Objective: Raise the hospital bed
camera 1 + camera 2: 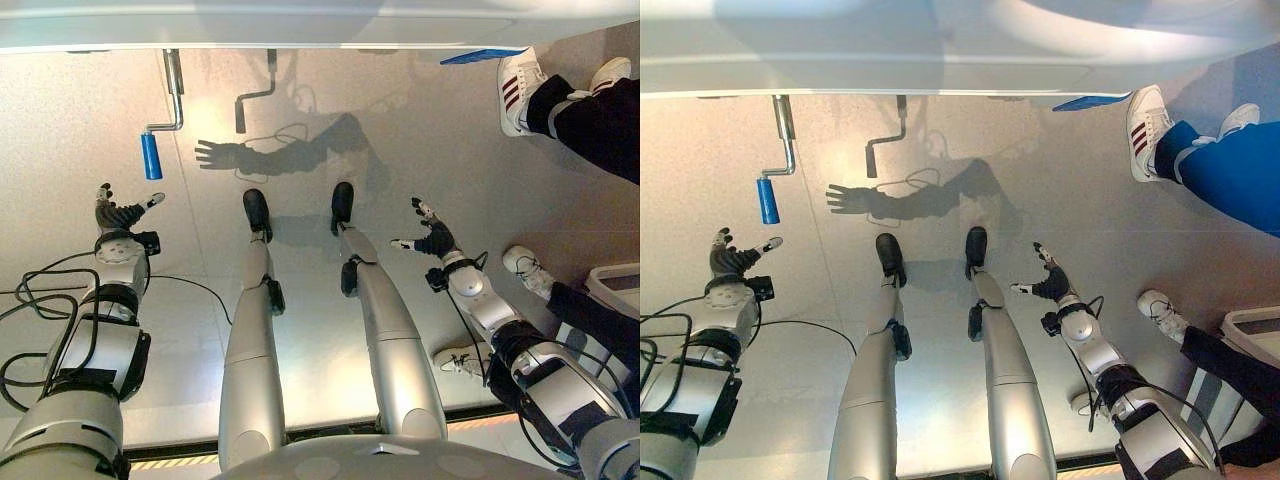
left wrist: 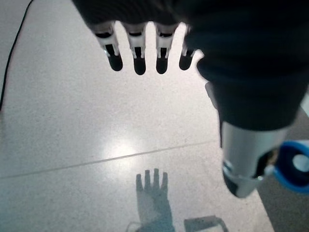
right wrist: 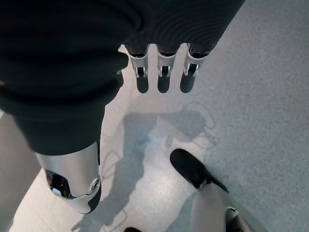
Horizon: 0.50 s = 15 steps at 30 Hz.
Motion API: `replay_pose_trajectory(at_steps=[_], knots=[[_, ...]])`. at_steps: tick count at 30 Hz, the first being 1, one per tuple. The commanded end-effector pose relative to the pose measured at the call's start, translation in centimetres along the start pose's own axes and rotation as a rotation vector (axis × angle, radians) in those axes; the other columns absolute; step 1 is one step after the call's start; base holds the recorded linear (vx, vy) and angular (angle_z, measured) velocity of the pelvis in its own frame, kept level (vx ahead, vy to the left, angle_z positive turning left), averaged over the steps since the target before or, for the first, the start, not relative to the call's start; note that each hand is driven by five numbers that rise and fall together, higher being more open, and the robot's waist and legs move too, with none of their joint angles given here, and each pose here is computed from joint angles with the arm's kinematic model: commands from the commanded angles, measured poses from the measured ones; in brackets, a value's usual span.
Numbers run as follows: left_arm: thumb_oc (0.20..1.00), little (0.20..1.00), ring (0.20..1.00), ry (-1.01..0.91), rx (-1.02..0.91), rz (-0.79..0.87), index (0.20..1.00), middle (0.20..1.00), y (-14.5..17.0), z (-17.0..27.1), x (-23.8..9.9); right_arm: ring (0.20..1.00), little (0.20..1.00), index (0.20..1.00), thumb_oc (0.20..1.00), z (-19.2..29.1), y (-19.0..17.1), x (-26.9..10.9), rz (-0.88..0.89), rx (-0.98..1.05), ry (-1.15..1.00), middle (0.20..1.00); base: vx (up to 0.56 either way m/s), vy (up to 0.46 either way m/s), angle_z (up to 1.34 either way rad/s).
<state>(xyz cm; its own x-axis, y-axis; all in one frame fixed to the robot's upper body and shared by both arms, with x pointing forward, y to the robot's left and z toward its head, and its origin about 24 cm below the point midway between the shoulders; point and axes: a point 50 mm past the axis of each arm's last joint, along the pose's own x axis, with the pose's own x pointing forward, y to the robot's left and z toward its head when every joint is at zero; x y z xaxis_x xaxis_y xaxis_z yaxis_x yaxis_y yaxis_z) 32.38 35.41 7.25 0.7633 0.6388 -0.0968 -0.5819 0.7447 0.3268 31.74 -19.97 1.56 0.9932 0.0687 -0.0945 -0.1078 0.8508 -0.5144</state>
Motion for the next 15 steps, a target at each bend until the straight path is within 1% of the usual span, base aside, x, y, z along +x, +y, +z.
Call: replay_pose_trajectory(at_steps=[1,7,15], knots=[[1.000,1.000,1.000,0.011,-0.015,0.070,1.000,1.000,2.1,-0.4,0.2,1.000,1.000,1.000,1.000,-2.1,0.3,-2.1,0.024,0.015,0.032,1.000,0.07,0.007,-0.02],[1.000,1.000,1.000,-0.050,-0.023,0.056,1.000,1.000,1.6,1.5,0.6,1.000,1.000,1.000,1.000,-2.1,0.4,-2.3,0.042,0.009,0.029,1.000,0.00,0.000,0.00],[1.000,1.000,1.000,-0.173,-0.017,0.025,1.000,1.000,0.5,5.4,1.0,1.000,1.000,1.000,1.000,-2.3,0.5,-2.4,0.056,0.001,0.036,1.000,-0.01,-0.005,0.00]])
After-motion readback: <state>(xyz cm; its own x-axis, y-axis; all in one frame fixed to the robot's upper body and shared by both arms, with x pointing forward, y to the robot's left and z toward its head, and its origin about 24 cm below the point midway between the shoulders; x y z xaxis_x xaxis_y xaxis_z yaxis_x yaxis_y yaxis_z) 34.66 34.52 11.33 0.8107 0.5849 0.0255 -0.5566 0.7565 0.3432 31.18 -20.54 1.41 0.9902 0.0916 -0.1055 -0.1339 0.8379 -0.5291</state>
